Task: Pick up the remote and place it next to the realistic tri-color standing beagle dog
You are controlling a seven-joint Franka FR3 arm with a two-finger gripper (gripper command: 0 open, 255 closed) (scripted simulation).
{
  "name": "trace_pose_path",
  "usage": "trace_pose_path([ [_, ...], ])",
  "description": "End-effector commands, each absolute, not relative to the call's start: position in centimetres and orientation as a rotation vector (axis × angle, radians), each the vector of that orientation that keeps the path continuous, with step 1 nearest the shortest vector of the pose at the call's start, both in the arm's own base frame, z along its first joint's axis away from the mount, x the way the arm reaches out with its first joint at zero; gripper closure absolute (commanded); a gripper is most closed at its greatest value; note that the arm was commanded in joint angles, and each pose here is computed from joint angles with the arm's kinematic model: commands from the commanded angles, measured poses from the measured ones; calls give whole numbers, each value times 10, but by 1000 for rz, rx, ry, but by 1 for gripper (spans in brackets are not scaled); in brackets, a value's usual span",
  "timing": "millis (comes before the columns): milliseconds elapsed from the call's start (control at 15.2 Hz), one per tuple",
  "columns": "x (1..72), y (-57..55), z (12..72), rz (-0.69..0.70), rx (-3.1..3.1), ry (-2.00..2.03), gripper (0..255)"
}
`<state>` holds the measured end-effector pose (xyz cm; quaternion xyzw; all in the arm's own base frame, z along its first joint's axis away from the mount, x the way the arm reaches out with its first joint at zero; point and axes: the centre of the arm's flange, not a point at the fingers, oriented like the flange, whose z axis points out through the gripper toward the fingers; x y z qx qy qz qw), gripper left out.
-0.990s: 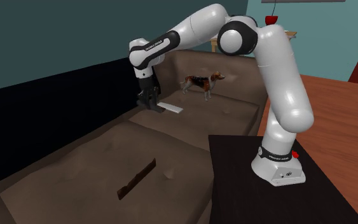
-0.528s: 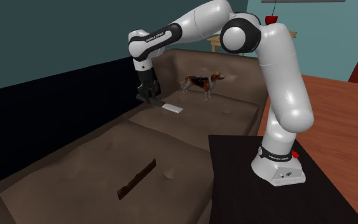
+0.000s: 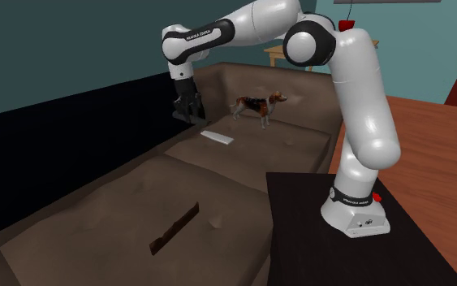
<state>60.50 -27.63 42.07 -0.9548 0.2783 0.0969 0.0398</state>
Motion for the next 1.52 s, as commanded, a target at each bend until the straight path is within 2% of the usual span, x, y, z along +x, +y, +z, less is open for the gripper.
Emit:
trace_pose_path([
  [0, 605, -276, 431, 297, -2926, 853, 255],
  [726, 605, -276, 488, 297, -2926, 853, 255],
  [1452, 498, -374, 488, 297, -2926, 853, 255],
])
